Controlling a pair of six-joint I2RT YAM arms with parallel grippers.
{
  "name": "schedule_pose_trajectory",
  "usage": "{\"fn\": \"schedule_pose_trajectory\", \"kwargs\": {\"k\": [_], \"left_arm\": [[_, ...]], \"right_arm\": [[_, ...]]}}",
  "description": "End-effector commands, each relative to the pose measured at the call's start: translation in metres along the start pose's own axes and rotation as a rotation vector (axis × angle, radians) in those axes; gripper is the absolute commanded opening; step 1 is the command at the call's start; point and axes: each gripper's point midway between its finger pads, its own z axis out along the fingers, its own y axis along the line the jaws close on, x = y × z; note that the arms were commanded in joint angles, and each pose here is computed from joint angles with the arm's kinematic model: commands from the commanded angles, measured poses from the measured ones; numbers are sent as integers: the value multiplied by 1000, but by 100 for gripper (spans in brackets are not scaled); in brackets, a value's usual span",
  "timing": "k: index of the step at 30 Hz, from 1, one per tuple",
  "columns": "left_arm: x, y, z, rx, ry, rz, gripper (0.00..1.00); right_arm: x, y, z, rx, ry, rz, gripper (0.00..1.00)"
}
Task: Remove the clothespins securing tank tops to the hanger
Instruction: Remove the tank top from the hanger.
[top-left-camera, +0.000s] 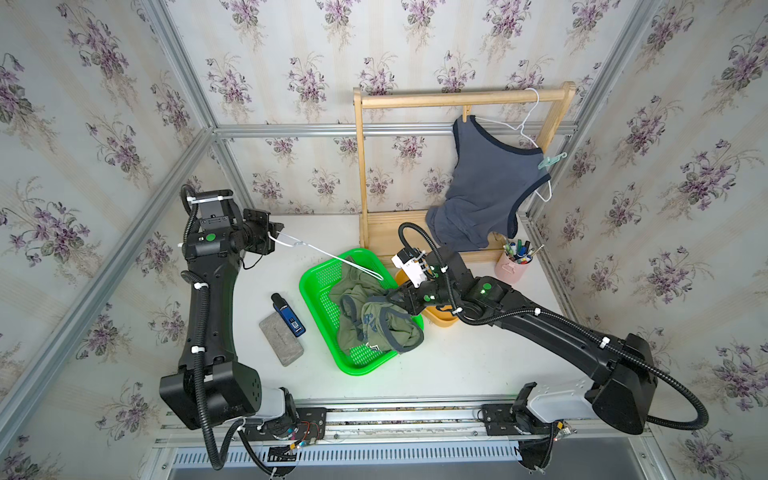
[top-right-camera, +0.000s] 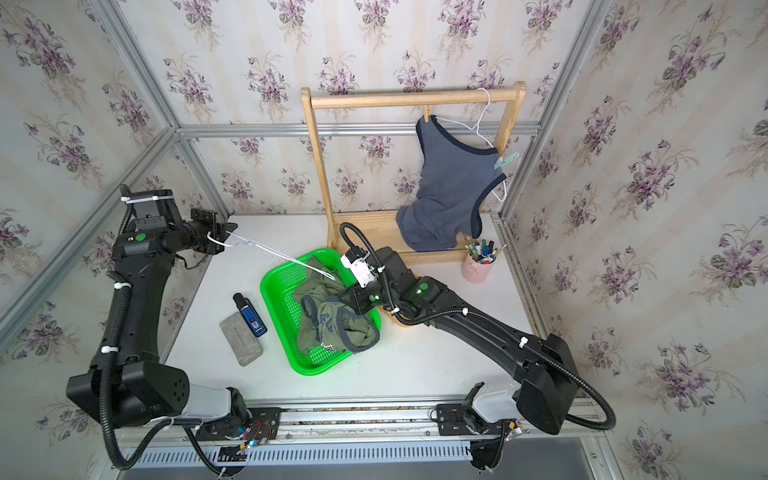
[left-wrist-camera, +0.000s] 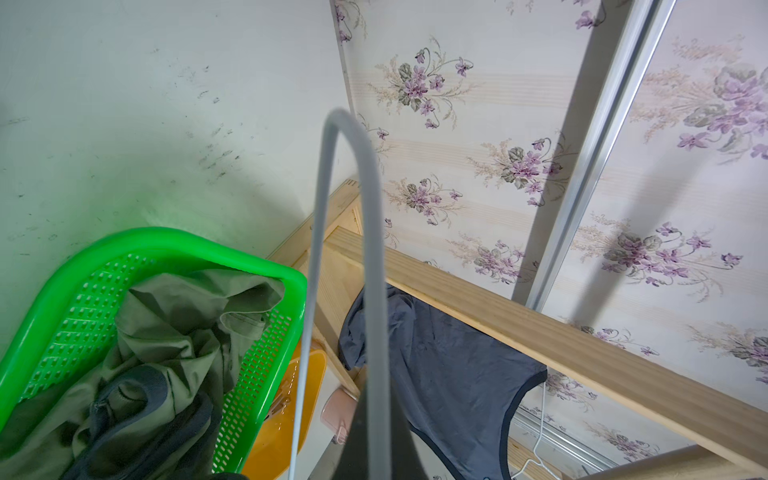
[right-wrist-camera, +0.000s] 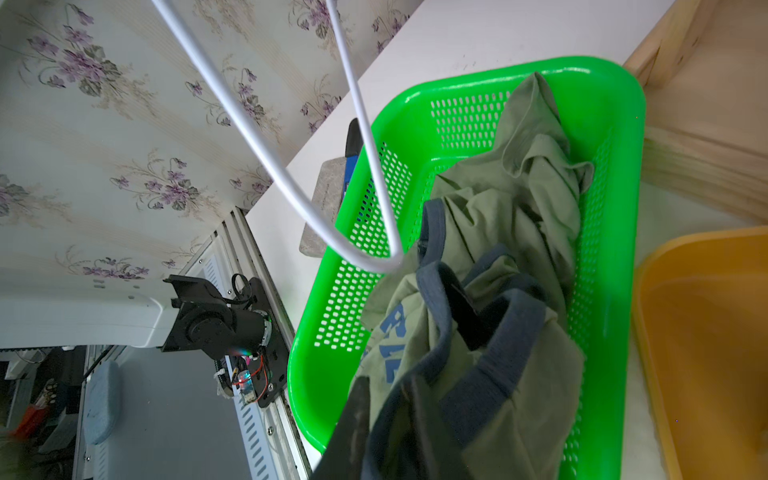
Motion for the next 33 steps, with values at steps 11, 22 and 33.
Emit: {"fn": "schedule_pose_trajectory", "kwargs": {"k": [11, 22, 33], "left_arm": [[-13, 1, -32, 37, -33, 12, 0], [-9, 15, -39, 12, -35, 12, 0], [16, 50, -15, -104, 33, 50, 0]], "right_arm": [[18, -15, 46, -53, 29, 62, 17], [20, -43, 93, -16, 111, 86, 43], [-46, -18, -39, 198, -40, -122, 67]]}}
